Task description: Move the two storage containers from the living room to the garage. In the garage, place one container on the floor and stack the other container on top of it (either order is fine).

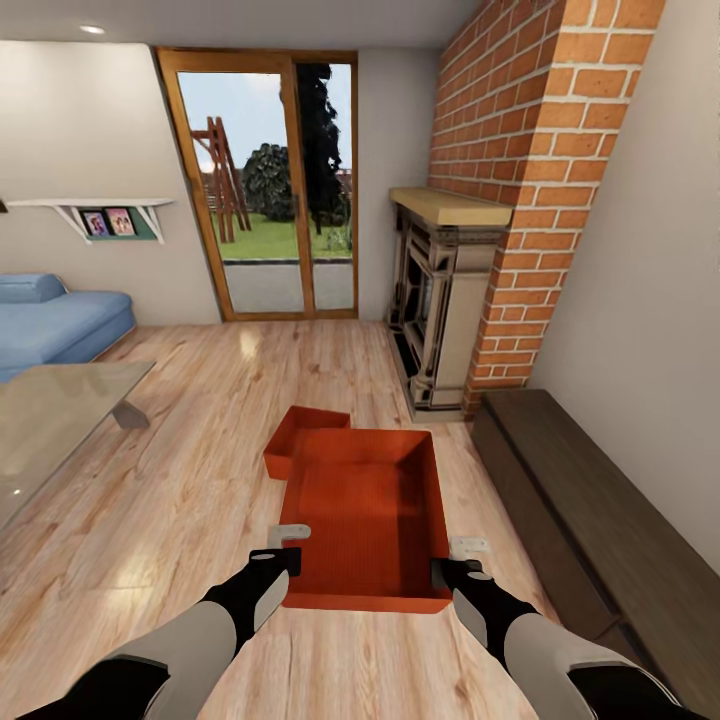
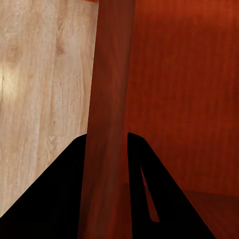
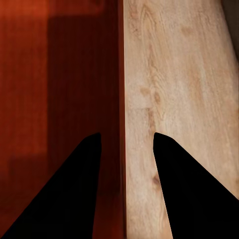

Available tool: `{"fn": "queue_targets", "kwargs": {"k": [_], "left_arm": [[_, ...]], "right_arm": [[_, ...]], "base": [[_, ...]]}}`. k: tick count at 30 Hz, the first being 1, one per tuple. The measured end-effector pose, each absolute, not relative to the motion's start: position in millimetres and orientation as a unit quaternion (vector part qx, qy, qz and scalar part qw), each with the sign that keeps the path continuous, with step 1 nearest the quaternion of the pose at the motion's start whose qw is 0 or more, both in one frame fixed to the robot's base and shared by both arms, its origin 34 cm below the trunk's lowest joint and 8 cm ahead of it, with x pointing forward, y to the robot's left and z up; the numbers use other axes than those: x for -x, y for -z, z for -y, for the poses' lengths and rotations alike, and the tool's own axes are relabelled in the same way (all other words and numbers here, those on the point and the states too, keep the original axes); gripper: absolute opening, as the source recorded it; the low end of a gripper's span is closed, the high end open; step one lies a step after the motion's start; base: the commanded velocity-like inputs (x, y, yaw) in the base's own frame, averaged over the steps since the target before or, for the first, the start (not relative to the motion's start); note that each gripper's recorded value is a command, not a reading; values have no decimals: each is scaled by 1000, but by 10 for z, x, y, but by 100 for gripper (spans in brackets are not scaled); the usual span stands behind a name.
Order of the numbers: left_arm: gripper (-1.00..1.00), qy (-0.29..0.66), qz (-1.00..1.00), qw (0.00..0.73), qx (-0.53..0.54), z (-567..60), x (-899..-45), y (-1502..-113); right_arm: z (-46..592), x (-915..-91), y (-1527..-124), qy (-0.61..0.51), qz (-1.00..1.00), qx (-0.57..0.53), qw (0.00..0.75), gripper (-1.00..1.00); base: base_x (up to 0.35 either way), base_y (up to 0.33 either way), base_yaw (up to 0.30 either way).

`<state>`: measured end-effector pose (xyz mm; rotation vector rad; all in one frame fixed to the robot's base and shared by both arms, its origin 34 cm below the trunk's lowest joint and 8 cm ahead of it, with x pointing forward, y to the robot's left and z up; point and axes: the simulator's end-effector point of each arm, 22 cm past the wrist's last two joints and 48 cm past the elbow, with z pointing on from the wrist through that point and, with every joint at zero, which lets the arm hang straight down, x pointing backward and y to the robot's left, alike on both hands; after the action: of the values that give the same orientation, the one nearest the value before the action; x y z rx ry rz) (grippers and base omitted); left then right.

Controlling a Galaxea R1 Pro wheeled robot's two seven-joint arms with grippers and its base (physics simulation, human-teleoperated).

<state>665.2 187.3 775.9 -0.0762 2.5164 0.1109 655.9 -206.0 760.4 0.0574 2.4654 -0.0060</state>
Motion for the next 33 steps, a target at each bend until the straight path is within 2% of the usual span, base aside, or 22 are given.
{"fn": "queue_targets", "kwargs": {"k": [33], "left_arm": [[-100,-41,-942,331,30,-1873,-6764,-8055]], "right_arm": [[2060,-6680,-7896,2,-934,-22,356,-100]], "base": [[0,0,0]]}}
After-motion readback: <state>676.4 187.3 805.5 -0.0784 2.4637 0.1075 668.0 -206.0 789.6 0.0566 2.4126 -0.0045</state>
